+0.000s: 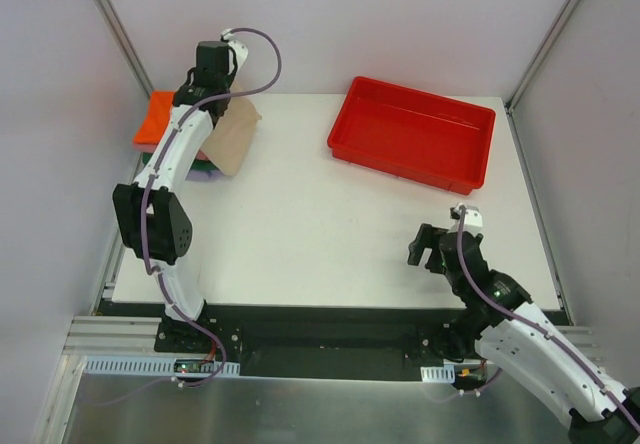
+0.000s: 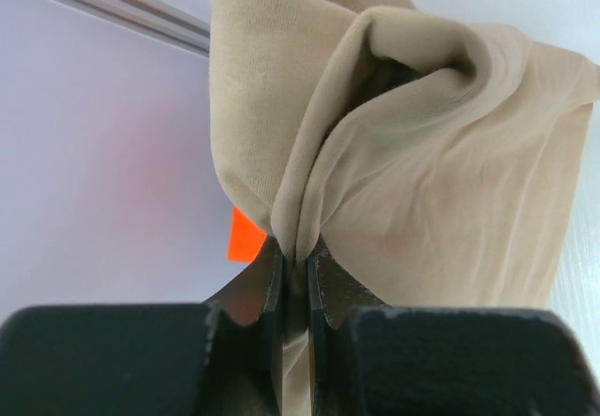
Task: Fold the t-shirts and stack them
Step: Put the neatly folded tshirt into the corner of the board with the left arm
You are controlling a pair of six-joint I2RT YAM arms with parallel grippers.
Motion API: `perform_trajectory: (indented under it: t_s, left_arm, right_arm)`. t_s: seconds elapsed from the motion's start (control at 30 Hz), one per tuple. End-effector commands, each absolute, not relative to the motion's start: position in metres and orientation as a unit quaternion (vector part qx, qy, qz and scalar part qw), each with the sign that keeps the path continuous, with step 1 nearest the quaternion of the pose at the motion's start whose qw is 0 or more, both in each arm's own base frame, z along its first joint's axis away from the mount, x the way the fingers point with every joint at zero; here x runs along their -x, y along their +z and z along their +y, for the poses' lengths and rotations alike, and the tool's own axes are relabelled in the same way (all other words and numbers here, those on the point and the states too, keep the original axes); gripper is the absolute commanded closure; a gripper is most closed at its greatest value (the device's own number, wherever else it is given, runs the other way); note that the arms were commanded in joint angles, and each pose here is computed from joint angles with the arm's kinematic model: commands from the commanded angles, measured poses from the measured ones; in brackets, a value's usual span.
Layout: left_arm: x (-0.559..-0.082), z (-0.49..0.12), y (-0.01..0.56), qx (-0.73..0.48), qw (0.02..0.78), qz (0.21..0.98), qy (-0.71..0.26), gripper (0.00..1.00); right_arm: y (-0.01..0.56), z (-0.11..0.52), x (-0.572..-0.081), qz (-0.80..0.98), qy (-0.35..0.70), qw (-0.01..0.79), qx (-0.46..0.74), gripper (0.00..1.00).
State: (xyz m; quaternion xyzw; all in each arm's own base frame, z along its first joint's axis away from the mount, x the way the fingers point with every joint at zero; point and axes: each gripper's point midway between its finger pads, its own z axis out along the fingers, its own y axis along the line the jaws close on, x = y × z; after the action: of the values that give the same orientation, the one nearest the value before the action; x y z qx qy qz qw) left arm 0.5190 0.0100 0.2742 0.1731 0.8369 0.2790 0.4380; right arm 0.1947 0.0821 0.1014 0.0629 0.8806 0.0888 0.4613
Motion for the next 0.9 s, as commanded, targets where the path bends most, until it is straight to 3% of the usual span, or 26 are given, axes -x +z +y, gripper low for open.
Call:
perform_trajectory:
  t_s: [0.0, 0.43, 0.87]
  left_arm:
    - [-0.508, 0.019, 0.397, -0.133, 0.554, 0.765, 0.299, 1.00]
    - [-0.511, 0.045, 0.417, -0.127, 0.568, 0.753, 0.306, 1.00]
    - [-0.579, 0.101, 0.332, -0.101, 0.533, 0.782, 0.308, 1.00]
  right_arm:
    - [0.109, 0.074, -0.197, 0.881, 0.068, 0.462, -0.080, 0.04]
    - [0.095, 0.068, -0.203, 0.890, 0.032, 0.441, -0.111, 0.04]
    - [0.095, 0.075, -0.219, 0.900, 0.011, 0.422, -0.107, 0.04]
